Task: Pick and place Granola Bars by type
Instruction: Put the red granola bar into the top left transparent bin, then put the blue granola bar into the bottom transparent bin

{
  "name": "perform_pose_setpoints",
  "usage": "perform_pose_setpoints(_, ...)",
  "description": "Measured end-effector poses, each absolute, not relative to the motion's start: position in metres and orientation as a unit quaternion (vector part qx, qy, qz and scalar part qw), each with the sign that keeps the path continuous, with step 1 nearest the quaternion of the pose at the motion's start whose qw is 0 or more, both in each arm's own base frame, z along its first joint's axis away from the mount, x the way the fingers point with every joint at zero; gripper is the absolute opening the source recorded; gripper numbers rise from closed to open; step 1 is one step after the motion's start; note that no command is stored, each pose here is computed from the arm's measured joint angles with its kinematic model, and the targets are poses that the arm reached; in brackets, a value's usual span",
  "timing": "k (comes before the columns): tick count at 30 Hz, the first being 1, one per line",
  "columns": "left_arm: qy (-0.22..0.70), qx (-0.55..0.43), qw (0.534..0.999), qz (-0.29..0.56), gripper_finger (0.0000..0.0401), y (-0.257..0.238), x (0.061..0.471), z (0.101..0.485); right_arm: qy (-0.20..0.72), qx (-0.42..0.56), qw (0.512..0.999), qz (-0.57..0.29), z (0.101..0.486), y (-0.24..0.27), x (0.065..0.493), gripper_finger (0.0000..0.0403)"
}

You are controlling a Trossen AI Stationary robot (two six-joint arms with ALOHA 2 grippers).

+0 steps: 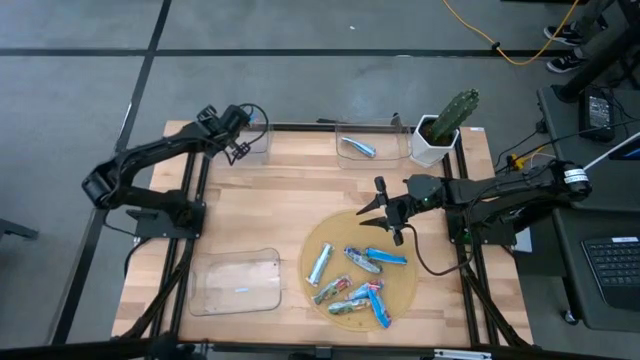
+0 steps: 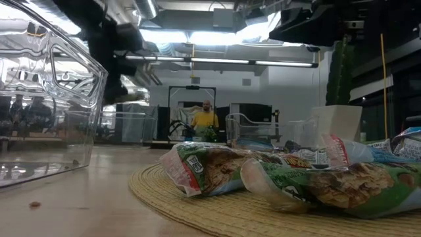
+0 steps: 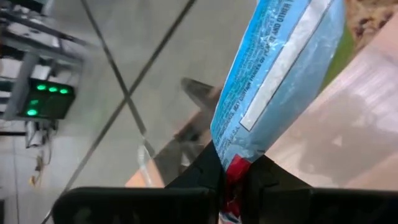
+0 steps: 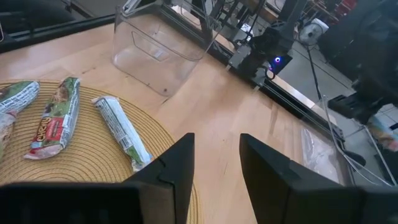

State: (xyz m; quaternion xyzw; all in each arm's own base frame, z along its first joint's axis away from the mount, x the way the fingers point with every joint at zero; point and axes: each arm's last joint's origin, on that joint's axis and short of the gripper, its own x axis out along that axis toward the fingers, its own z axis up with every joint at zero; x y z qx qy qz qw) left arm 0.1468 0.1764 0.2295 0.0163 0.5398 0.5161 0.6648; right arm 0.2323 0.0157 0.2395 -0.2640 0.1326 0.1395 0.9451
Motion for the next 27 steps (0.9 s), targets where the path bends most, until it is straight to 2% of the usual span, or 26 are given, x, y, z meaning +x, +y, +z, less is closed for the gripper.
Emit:
perform_pose_setpoints(5, 0.547, 0.008, 0.677, 0.492, 0.0018, 0.179, 0.147, 0.214, 0.133, -0.264, 0.945, 0.139, 0.239, 0.016, 0.232, 0.0131)
perform_pose_setpoints(9, 0.549, 0.004, 0.681, 0.484, 0.0038, 0.179, 0.147, 0.21, 0.134, -0.264, 0.945, 0.14, 0.239, 0.016, 0.232, 0.0131)
perform_pose_setpoints(21, 0.552, 0.015, 0.667, 0.501, 0.0179, 0.175, 0.147, 0.212, 0.138, -0.263, 0.944, 0.141, 0.239, 0.016, 0.232, 0.0131)
perform_pose_setpoints(27, 0.544, 0.046, 0.662, 0.513, 0.0212, 0.159, 0.144, 0.231, 0.141, -0.263, 0.944, 0.142, 0.238, 0.016, 0.232, 0.0131)
